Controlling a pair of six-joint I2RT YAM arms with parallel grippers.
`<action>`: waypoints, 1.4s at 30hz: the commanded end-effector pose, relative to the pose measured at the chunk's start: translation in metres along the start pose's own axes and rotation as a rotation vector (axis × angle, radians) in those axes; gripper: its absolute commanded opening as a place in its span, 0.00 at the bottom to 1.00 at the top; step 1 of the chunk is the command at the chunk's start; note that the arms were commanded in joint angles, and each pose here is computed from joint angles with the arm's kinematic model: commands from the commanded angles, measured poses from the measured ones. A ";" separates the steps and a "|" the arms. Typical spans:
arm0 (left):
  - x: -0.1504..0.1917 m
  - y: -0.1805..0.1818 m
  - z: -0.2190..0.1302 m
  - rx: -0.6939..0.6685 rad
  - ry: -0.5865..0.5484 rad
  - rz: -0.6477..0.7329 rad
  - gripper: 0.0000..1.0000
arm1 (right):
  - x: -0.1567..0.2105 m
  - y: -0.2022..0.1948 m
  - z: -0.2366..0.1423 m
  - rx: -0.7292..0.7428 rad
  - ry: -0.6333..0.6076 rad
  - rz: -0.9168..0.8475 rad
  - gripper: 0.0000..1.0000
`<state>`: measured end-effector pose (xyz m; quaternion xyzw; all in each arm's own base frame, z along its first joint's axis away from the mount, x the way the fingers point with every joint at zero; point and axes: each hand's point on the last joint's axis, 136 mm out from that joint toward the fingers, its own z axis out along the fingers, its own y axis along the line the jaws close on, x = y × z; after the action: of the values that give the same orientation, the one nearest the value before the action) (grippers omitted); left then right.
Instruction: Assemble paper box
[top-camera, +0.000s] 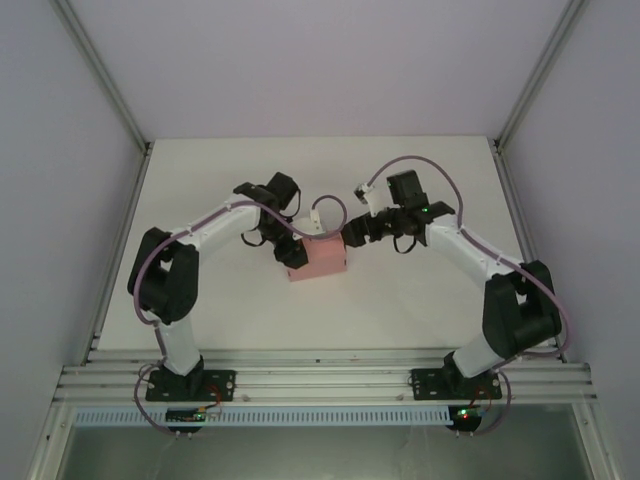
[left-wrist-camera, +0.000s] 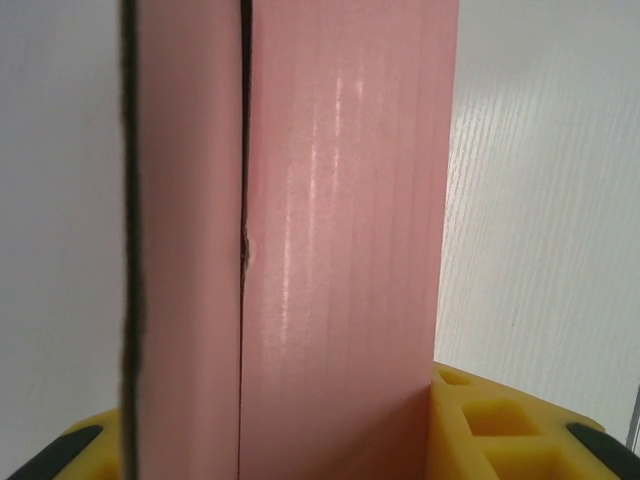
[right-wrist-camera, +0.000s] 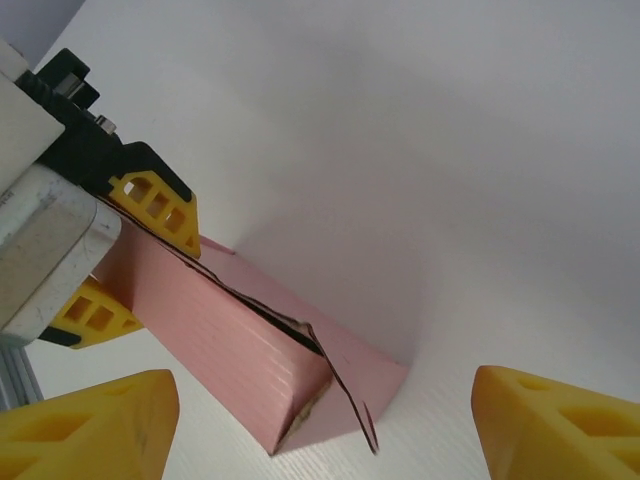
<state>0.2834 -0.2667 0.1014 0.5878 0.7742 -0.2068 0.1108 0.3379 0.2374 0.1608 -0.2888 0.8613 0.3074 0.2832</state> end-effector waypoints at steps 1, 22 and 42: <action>-0.005 -0.005 -0.002 0.040 -0.007 0.014 0.39 | -0.004 0.002 0.006 -0.007 0.026 -0.049 0.71; -0.017 0.009 -0.001 -0.009 -0.034 -0.028 0.39 | 0.013 0.014 0.014 0.087 0.065 0.155 0.00; -0.027 0.019 0.003 -0.025 -0.042 -0.036 0.40 | 0.051 0.022 0.022 0.156 0.005 0.319 0.00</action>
<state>0.2878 -0.2727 0.1013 0.5749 0.7853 -0.2099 0.0932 0.3253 0.2438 0.1466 -0.1177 0.9056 0.2704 0.3049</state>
